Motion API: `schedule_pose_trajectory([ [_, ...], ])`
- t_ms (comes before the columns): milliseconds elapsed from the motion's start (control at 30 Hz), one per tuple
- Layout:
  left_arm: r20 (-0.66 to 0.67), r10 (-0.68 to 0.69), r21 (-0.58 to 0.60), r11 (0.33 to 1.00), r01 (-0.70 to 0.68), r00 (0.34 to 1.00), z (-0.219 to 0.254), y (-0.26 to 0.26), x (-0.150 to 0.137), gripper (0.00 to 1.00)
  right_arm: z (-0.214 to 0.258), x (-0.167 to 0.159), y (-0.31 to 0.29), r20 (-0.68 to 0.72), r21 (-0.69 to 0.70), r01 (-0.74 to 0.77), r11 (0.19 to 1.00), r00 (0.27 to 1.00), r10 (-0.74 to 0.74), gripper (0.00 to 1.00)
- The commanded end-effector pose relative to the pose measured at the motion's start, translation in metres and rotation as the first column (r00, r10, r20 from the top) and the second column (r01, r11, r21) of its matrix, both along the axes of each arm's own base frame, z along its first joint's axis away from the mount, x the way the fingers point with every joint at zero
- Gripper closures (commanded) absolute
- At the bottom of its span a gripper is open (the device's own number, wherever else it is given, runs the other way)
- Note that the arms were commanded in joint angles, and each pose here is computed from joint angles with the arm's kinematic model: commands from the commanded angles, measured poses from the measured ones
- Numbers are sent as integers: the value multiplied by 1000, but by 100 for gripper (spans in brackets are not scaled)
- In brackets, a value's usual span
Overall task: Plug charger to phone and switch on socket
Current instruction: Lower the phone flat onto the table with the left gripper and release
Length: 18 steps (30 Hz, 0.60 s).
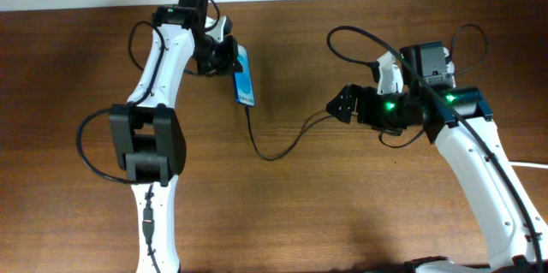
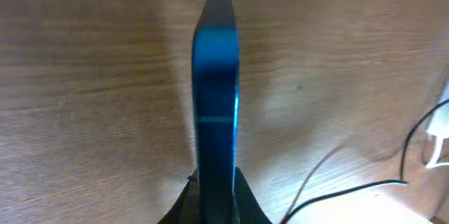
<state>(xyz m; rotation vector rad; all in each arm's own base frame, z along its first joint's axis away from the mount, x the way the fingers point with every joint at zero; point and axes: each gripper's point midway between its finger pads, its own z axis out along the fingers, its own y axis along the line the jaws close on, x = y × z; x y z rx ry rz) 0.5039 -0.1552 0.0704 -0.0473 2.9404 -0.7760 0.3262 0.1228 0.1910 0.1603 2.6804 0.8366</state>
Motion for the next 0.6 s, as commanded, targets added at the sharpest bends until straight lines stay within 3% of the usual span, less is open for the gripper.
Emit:
schedule_pose_trajectory([
  [0,-50,-140,-208,970,127,989,-9,-38,-20,100,1,0,-1,15,-14,-11,1000,1000,12,1],
  [133,-75,-173,-237,960,151,982,-18,-52,-27,100,1,0,-1,15,-14,-12,1000,1000,12,1],
  [233,-127,-212,-325,932,162,969,-33,-69,-39,100,1,0,-1,15,-14,-12,1000,1000,12,2],
  [400,-169,-265,-322,925,201,949,-49,-91,-57,97,0,1,-3,16,-26,-5,1000,1000,6,2],
  [500,-145,-273,-318,923,217,951,-50,-95,-54,88,-1,1,-4,16,-30,-3,1000,1000,3,2],
  [567,-144,-266,-267,938,222,953,-57,-89,-52,77,-1,1,-4,16,-31,-3,1000,1000,4,2],
])
